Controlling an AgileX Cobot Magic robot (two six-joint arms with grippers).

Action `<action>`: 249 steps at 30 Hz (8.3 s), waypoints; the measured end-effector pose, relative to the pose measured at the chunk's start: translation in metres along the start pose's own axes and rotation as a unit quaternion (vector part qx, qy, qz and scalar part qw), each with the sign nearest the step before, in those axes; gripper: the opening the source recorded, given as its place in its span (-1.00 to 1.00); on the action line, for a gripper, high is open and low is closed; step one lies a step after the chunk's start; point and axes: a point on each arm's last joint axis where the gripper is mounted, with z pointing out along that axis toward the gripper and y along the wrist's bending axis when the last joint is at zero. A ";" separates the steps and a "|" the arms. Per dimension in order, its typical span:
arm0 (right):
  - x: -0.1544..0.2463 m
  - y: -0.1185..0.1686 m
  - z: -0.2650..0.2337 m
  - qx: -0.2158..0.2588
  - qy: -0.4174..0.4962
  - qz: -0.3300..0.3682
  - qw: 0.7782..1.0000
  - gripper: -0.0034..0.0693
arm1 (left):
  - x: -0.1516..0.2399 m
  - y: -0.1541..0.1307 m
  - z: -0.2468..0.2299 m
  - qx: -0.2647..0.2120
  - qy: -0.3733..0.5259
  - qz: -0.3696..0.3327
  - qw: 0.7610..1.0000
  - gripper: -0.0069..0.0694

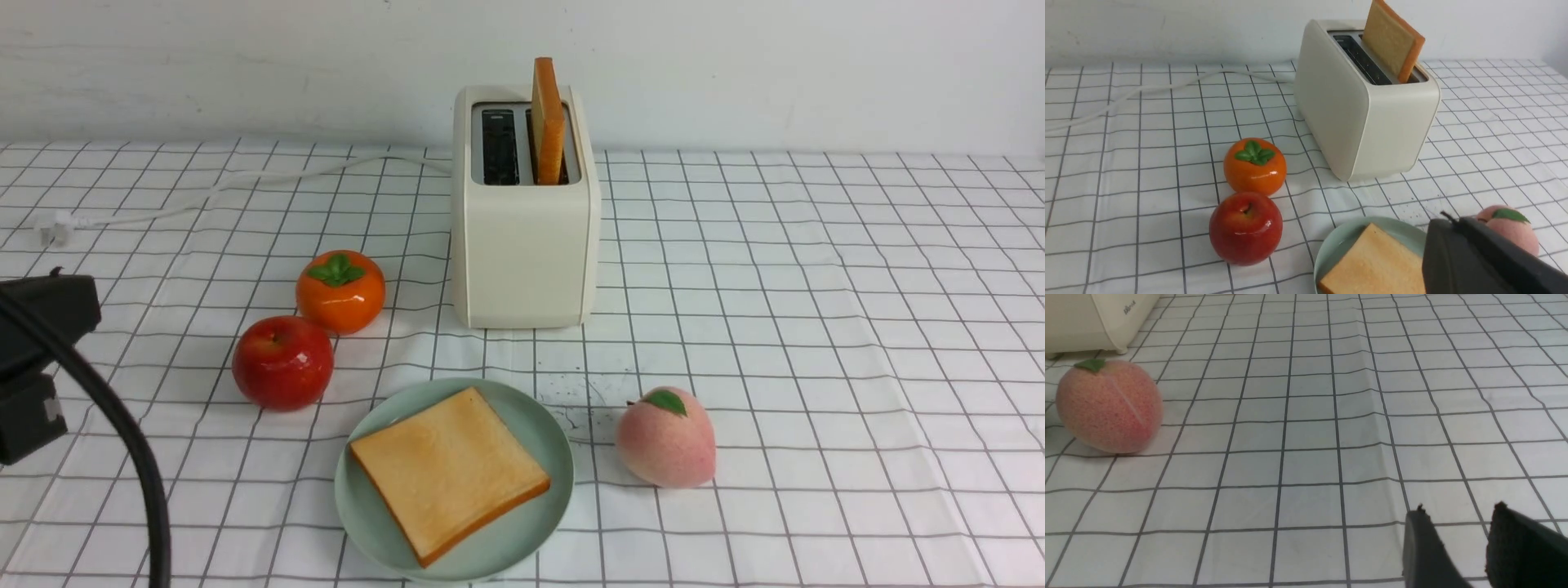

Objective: Take toasted bread from bread machine on white checkered table place on plate.

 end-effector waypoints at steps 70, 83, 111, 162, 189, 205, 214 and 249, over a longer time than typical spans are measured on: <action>-0.235 0.254 0.375 -0.166 0.153 -0.002 0.974 0.14 | 0.012 -0.005 0.002 0.031 0.030 -0.049 0.998 -0.85; -0.251 0.252 0.367 -0.171 0.129 0.006 0.977 -0.58 | 0.012 -0.005 0.002 0.031 0.030 -0.049 0.998 -0.85; -0.227 0.232 0.170 -0.438 0.350 -0.024 0.828 -0.58 | 0.026 -0.019 -0.005 0.115 0.099 0.047 0.987 -0.85; -0.244 0.090 0.043 -0.159 0.299 -0.093 0.936 -0.94 | 0.022 -0.013 -0.029 0.085 -0.036 0.026 0.995 -0.85; -0.048 0.030 0.006 -0.114 0.119 0.082 0.983 -0.90 | 0.125 0.011 -0.043 0.051 -0.116 0.011 0.992 -0.85; -0.026 0.011 0.000 -0.053 0.082 0.041 0.994 -0.86 | 0.125 0.011 -0.043 0.052 -0.116 0.010 0.992 -0.85; -0.019 -0.003 -0.009 0.021 0.000 -0.005 1.000 -0.88 | 0.125 0.010 -0.043 0.052 -0.116 0.010 0.992 -0.85; 0.002 0.007 -0.001 -0.046 0.006 -0.104 0.994 -0.94 | 0.125 0.010 -0.043 0.052 -0.116 0.010 0.992 -0.84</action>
